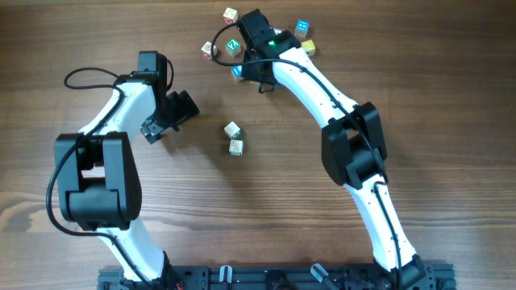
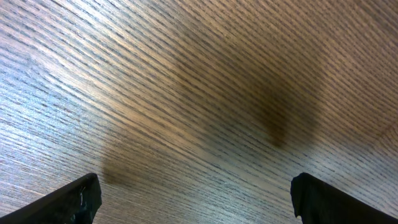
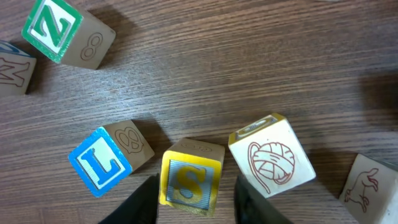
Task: Form a circle
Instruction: 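Grasp the yellow S block with the right gripper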
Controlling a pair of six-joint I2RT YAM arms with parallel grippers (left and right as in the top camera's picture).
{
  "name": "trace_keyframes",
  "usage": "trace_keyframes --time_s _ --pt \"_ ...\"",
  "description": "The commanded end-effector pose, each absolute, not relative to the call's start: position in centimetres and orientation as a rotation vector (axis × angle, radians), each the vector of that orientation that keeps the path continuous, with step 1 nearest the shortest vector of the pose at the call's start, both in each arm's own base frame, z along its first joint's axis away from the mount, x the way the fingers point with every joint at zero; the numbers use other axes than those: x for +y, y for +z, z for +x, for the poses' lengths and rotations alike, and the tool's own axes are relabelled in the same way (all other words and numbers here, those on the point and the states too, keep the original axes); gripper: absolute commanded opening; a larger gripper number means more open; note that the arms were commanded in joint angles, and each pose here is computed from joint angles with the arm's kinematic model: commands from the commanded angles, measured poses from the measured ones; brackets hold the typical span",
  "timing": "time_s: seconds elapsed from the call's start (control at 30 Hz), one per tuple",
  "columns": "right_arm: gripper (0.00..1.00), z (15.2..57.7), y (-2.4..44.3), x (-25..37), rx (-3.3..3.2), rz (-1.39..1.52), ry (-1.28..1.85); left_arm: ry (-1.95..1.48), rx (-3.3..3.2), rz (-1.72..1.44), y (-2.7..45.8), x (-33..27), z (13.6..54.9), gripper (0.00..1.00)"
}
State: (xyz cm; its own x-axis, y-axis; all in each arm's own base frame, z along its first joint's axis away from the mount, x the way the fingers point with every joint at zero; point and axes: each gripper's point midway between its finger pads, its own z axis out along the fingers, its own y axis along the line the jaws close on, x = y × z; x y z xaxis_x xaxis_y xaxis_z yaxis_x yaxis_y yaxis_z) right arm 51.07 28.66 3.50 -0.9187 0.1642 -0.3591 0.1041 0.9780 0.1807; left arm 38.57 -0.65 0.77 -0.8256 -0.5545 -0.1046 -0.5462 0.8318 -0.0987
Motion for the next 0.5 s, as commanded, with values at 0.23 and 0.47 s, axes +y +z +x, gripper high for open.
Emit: trace_keyframes --time_s 0.23,0.47 --pt "0.47 50.9 1.2 29.9 2.747 0.197 0.203 -0.077 2.890 -0.887 0.2 -0.4 38.3 1.00" --pt "0.31 51.0 1.2 29.4 2.738 0.198 0.161 -0.077 2.890 -0.887 0.2 -0.4 38.3 1.00"
